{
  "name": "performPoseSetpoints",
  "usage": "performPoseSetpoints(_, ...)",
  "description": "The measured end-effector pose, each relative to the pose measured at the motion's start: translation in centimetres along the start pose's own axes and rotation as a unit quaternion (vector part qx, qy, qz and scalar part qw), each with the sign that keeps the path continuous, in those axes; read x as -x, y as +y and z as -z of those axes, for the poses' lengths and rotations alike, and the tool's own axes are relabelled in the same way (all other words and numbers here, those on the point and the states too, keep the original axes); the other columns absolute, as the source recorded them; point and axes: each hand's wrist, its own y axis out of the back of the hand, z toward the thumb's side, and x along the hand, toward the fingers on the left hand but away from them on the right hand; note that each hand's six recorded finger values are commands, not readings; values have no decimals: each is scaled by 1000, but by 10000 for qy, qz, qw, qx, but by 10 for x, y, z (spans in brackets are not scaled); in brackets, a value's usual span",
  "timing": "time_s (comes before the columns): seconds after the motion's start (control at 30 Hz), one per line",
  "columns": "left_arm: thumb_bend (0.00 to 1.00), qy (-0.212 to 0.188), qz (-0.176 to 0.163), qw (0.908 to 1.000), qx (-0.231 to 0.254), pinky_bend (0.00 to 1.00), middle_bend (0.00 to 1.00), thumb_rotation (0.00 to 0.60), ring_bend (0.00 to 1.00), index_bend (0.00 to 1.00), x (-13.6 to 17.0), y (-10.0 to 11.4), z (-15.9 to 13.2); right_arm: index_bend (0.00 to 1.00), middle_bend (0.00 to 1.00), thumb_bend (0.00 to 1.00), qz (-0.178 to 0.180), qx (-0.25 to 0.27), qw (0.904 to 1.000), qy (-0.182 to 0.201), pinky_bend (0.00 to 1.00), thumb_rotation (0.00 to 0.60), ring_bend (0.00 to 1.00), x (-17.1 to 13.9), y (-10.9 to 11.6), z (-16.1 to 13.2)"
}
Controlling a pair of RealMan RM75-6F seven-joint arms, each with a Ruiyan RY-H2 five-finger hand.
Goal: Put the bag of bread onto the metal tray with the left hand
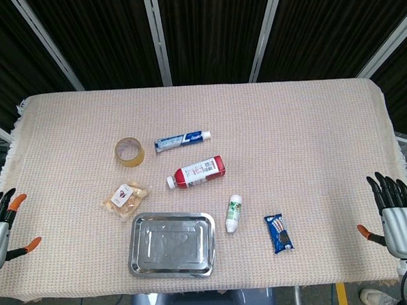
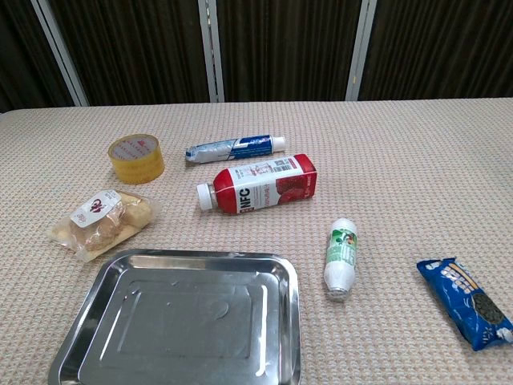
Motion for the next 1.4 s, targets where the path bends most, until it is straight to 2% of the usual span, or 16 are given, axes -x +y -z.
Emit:
performPoseSetpoints(0.3,87,-86,106,9999,-93,0,12,495,0,140,-4,-3,-5,14,0,0,-75,1,10000,-26,0,600,0,0,-2,1)
performPoseSetpoints(0.6,88,-440,499,9975,-241,0,0,493,0,120,-31,-15,-24,14,0,0,-81,-3,10000,-33,0,600,0,0,0,2)
performPoseSetpoints(0.83,75,-926,938,9904,-408,0,0,492,0,56,-63,-29,-53,13,0,0,-44,-22,10000,-82,0,600,0,-3,4,6)
performPoseSetpoints(1.1,60,-1517,1476,9753,-634,0,0,492,0,38,-101,-53,-104,13,0,0,-50,11,9999,-145,0,600,0,-7,4,8)
performPoseSetpoints(1.4,60,-1709,1785,9667,-672,0,0,493,0,50,-128,-89,-144,14,0,0,-36,-13,9997,-225,0,600,0,-10,5,12)
